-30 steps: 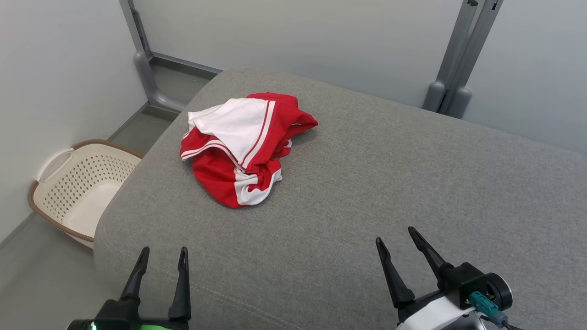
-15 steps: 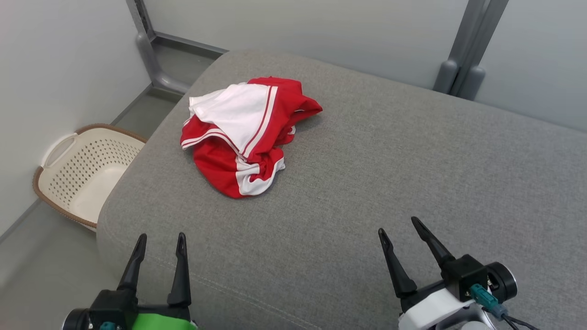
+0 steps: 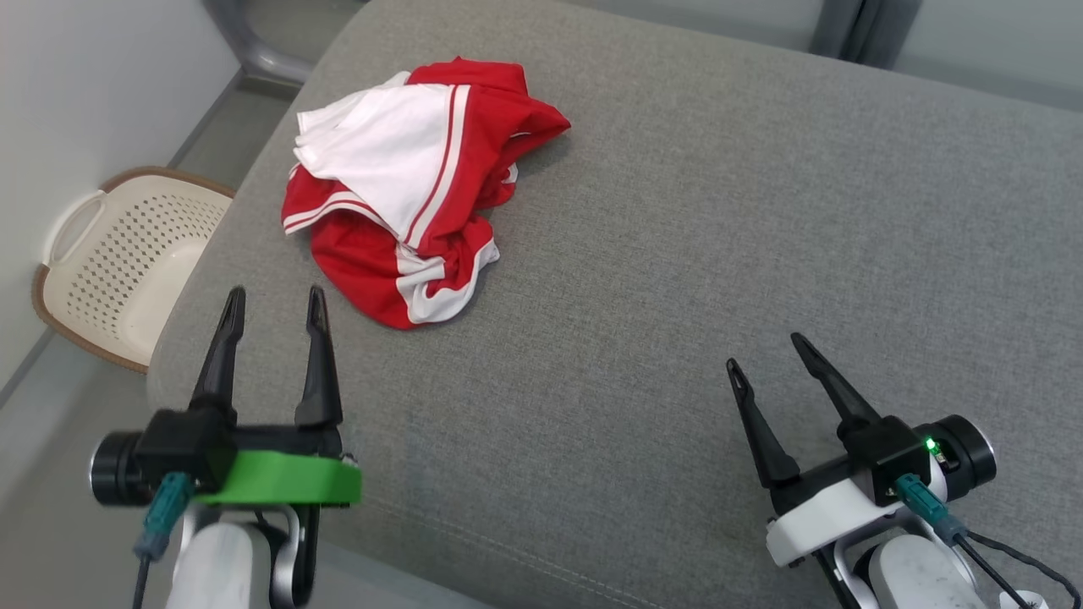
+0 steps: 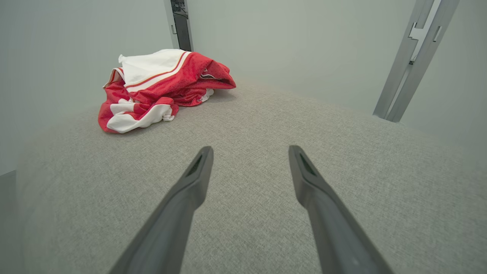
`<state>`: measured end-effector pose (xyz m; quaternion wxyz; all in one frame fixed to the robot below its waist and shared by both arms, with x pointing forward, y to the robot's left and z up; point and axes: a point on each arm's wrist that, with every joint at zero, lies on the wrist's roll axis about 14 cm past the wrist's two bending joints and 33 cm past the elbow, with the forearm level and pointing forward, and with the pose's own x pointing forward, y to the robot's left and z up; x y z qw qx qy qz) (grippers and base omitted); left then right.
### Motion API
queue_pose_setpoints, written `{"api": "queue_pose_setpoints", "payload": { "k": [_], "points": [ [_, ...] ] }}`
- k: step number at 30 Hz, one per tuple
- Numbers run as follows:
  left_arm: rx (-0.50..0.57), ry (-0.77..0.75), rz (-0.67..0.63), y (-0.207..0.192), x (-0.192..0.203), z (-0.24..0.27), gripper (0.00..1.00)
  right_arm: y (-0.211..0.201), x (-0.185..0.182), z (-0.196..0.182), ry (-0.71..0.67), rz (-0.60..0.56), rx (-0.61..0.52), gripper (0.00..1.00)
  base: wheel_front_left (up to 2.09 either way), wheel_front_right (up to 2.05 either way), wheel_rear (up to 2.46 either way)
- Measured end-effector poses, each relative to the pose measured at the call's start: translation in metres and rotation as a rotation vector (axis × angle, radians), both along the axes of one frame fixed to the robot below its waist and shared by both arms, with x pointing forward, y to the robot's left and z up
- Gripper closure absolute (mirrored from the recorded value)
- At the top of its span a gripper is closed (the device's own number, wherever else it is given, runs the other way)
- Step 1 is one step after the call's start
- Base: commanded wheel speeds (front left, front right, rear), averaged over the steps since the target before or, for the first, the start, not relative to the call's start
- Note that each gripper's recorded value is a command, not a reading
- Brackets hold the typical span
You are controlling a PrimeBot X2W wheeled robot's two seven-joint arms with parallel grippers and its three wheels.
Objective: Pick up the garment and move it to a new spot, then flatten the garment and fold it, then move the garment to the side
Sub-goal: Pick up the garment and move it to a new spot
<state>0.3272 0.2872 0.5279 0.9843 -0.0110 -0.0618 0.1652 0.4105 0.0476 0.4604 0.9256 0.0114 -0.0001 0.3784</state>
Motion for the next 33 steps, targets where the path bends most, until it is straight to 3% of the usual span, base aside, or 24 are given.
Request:
{"api": "queue_pose_setpoints", "payload": {
  "k": [5,9,16,20,24,33],
  "points": [
    [0.094,-0.006,-0.054,0.006,0.048,0.013,0.00,-0.013,0.014,-0.017,0.015,-0.020,-0.025,0.00,0.00,0.00,0.00],
    [0.121,0.101,-0.047,0.032,0.079,-0.010,0.00,-0.020,0.023,-0.033,0.029,-0.024,-0.046,0.00,0.00,0.00,0.00],
    [0.031,0.316,-0.050,0.067,0.142,-0.041,0.00,-0.030,0.038,-0.053,0.035,-0.032,-0.073,0.00,0.00,0.00,0.00],
    [-0.111,0.483,-0.118,0.048,0.167,-0.074,0.00,-0.036,0.040,-0.065,0.053,-0.035,-0.085,0.00,0.00,0.00,0.00],
    [-0.264,0.669,-0.158,0.039,0.165,-0.108,0.00,-0.036,0.041,-0.066,0.028,-0.014,-0.101,0.00,0.00,0.00,0.00],
    [-0.338,0.882,-0.200,0.030,0.148,-0.155,0.00,-0.046,0.038,-0.076,0.045,-0.020,-0.113,0.00,0.00,0.00,0.00]
  ]
}}
